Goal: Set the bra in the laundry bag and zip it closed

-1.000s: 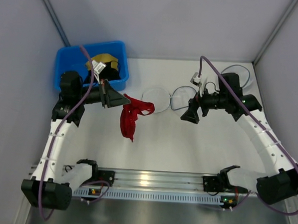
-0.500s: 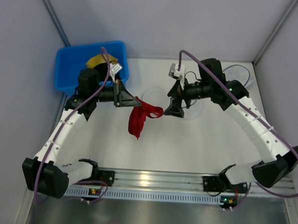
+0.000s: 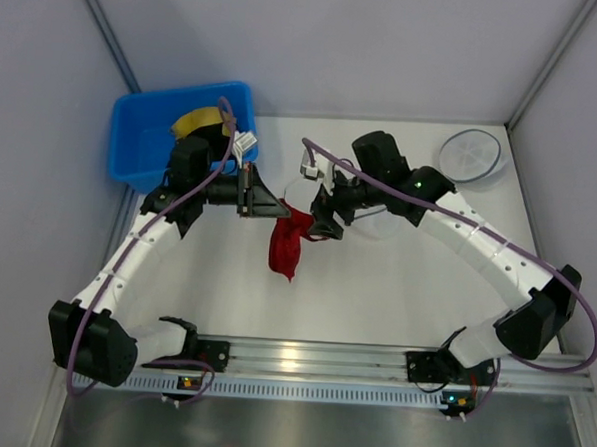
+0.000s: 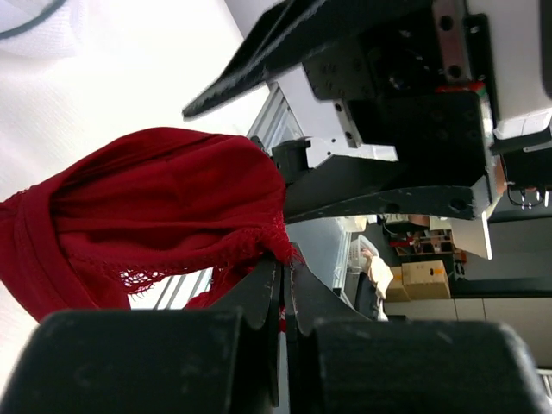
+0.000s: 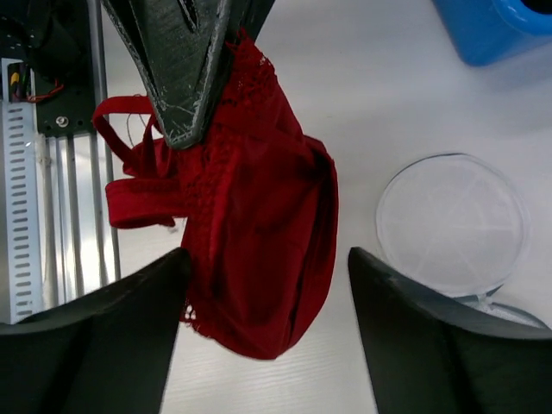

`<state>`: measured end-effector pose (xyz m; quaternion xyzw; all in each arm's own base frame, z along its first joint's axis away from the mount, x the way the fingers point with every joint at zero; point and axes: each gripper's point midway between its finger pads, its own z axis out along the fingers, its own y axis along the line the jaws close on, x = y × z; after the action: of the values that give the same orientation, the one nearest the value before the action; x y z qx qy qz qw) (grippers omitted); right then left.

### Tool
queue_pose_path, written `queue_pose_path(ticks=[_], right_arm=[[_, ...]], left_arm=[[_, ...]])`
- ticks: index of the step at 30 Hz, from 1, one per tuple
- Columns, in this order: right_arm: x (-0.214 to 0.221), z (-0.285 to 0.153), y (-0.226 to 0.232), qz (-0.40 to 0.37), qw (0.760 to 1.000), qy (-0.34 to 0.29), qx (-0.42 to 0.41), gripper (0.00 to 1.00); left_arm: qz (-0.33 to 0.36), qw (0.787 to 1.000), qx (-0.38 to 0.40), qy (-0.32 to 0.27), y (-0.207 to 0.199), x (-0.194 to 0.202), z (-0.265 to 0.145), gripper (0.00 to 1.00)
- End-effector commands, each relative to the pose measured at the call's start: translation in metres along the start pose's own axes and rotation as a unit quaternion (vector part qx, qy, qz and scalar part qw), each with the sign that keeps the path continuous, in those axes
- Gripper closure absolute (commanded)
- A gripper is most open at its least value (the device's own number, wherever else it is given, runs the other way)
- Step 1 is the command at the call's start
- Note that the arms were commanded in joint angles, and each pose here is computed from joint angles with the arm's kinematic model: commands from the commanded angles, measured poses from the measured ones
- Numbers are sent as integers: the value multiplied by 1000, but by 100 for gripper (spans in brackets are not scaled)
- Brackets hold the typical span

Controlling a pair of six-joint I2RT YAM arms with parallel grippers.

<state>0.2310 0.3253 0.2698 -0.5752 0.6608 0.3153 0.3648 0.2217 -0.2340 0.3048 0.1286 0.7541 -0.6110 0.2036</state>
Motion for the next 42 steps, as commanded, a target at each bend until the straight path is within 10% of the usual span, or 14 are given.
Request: queue_pose_path(ticks=[1, 6, 19, 28, 42], right_arm=[[-13, 12, 4, -43, 999, -21, -2, 31], [-9, 13, 24, -26, 999, -21, -37, 100], [89, -11, 58, 334, 921, -53, -196, 100], [175, -41, -3, 501, 859, -58, -94, 100], [212, -39, 6, 477, 876, -20, -77, 100]], left_arm=[[28, 999, 30, 10, -22, -3, 0, 100], [25, 999, 38, 21, -20, 5, 0, 100], [70, 991, -88, -69, 44, -22, -22, 16], [143, 958, -245, 29, 138, 13, -32, 22], [453, 869, -159, 119, 137, 6, 80, 19]])
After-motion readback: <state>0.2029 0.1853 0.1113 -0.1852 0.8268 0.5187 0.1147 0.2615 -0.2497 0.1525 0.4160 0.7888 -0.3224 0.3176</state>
